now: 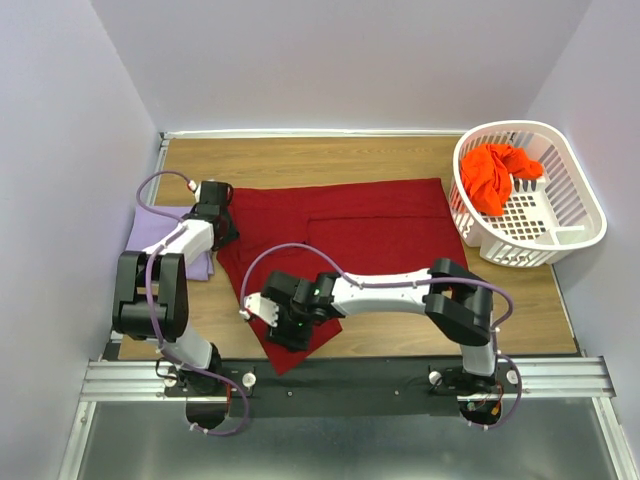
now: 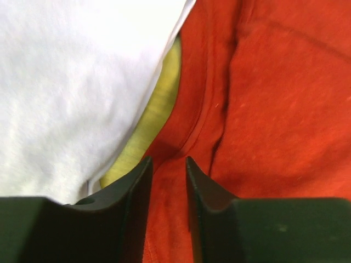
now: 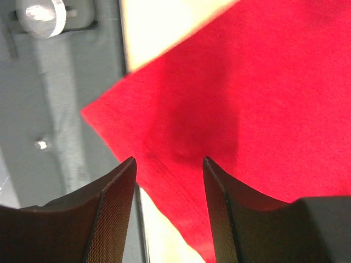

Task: Fold and stack the t-shirts
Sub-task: Fold the tshirt

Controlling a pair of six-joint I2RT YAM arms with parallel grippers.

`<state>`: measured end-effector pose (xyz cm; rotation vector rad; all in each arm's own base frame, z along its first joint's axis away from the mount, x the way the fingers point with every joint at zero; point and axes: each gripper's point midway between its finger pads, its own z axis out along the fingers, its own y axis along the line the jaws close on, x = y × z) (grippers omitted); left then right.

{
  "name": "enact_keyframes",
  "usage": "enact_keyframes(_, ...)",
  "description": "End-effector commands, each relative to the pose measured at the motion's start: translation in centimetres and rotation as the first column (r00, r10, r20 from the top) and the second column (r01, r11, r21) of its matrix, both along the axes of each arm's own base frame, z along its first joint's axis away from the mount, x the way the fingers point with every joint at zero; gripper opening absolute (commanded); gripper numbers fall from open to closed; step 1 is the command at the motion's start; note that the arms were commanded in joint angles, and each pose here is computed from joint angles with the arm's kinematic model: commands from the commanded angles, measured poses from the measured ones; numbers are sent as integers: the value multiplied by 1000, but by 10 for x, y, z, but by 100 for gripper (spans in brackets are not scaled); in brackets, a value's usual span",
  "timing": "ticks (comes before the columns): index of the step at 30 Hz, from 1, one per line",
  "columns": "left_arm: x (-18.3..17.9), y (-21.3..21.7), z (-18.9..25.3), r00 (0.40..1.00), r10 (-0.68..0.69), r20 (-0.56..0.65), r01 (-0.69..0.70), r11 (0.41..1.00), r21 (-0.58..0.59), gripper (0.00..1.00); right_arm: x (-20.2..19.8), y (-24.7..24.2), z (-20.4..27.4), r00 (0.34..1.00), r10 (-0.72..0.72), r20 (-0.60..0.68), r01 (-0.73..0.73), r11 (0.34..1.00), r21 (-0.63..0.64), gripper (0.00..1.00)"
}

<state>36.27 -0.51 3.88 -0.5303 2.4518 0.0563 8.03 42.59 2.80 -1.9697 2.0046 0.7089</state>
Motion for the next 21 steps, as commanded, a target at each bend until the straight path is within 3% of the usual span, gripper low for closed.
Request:
enact_keyframes(1,11,1,34,997,7,82,-7,1000,8,44,38,-5,34,975,-182,128,181,983,19,59)
enact_keyframes(7,-15,-6,88,981,64,183,-57,998,-40,51,84,-42,64,894,-421,153,414,907,77,67)
enact_keyframes(12,-64,-29,67,994,5,108,5,995,-96,55,125,-81,84,752,-642,150,628,766,136,72)
enact_keyframes(21,-107,-48,25,997,-26,-74,17,992,-125,55,186,-153,81,471,-874,115,850,485,204,74)
